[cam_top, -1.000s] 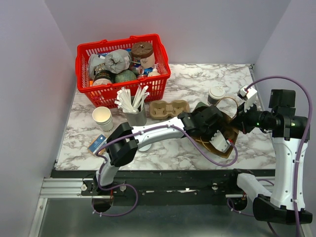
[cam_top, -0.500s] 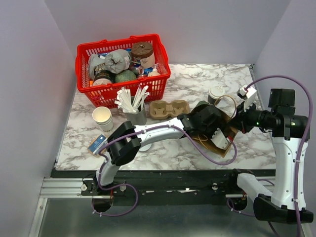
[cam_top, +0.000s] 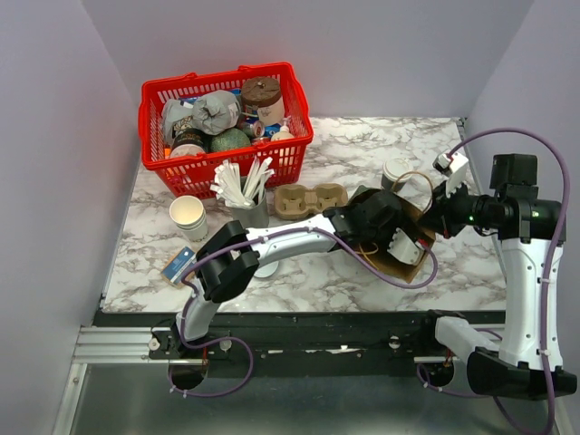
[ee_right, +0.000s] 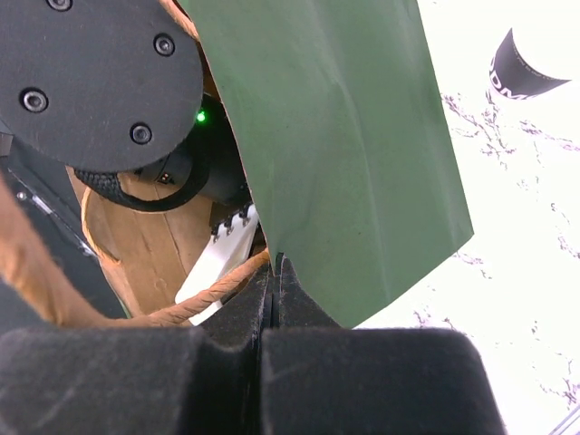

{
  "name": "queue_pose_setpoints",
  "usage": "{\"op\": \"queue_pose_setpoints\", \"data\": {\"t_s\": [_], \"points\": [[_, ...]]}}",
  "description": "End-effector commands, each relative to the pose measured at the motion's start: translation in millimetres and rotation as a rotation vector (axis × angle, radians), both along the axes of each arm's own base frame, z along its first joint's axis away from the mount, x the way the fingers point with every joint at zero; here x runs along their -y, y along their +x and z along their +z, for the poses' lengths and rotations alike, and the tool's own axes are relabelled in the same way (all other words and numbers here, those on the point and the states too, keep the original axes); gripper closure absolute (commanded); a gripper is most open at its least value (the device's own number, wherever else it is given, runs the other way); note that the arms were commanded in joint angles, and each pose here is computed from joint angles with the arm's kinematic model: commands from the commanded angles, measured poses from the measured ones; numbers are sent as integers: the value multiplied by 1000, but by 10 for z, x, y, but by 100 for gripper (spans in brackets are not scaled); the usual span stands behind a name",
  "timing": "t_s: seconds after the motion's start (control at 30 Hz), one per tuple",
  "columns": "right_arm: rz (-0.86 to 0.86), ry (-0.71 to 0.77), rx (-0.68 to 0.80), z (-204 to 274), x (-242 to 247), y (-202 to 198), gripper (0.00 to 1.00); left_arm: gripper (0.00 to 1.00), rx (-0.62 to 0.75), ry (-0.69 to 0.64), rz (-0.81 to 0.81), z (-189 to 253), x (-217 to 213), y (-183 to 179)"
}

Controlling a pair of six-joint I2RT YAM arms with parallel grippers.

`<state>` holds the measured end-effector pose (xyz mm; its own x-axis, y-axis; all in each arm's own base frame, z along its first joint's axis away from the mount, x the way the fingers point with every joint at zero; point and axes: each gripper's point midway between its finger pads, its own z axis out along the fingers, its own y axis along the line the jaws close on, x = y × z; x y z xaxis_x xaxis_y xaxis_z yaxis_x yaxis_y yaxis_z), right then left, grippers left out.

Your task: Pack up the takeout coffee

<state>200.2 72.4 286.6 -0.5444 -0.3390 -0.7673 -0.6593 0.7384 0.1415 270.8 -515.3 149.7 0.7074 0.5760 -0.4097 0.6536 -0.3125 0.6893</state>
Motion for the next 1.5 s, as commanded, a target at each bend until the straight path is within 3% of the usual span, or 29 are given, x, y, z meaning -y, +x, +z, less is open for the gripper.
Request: {"op": "queue_pose_setpoints", "data": {"t_s": [0.0, 0.17, 0.4, 0.7, 0.8, 0.93, 1.07, 1.2, 1.23, 1.27, 1.3, 1.33, 1.47], "points": [[-2, 18, -158, -54, -50, -365, 99, 24, -123, -112, 7, 313, 12, -161], [-26, -25, -175, -61, 43, -231, 99, 19, -291, -201, -129, 740, 34, -587], [-64, -84, -165, 19, 173, -35, 99, 19, -466, -324, -183, 1204, 22, -902], [-43, -94, -276, -266, 202, 20, 99, 18, -673, -534, -179, 1895, -70, -877], [-34, -90, -318, -361, 201, 40, 99, 18, -759, -668, -187, 2296, -125, -770], [-36, -126, -333, -421, 268, 79, 99, 17, -770, -799, -268, 2966, -294, -698], [-24, -123, -350, -461, 263, 94, 99, 11, -793, -820, -267, 3218, -596, -527], [-26, -131, -351, -459, 282, 148, 99, 11, -737, -676, -303, 2923, -897, -419], [-34, -138, -334, -409, 301, 189, 89, 11, -785, -598, -279, 2752, -977, -468], [-44, -153, -329, -390, 332, 223, 84, 12, -675, -571, -296, 2671, -1008, -394], [-56, -159, -315, -345, 349, 255, 79, 12, -656, -537, -280, 2568, -1031, -373], [-65, -170, -288, -274, 370, 292, 61, 13, -648, -491, -231, 2420, -1085, -342], [-139, -239, -122, 198, 517, 476, 31, 13, -622, -476, -152, 2219, -1142, -260]]}}
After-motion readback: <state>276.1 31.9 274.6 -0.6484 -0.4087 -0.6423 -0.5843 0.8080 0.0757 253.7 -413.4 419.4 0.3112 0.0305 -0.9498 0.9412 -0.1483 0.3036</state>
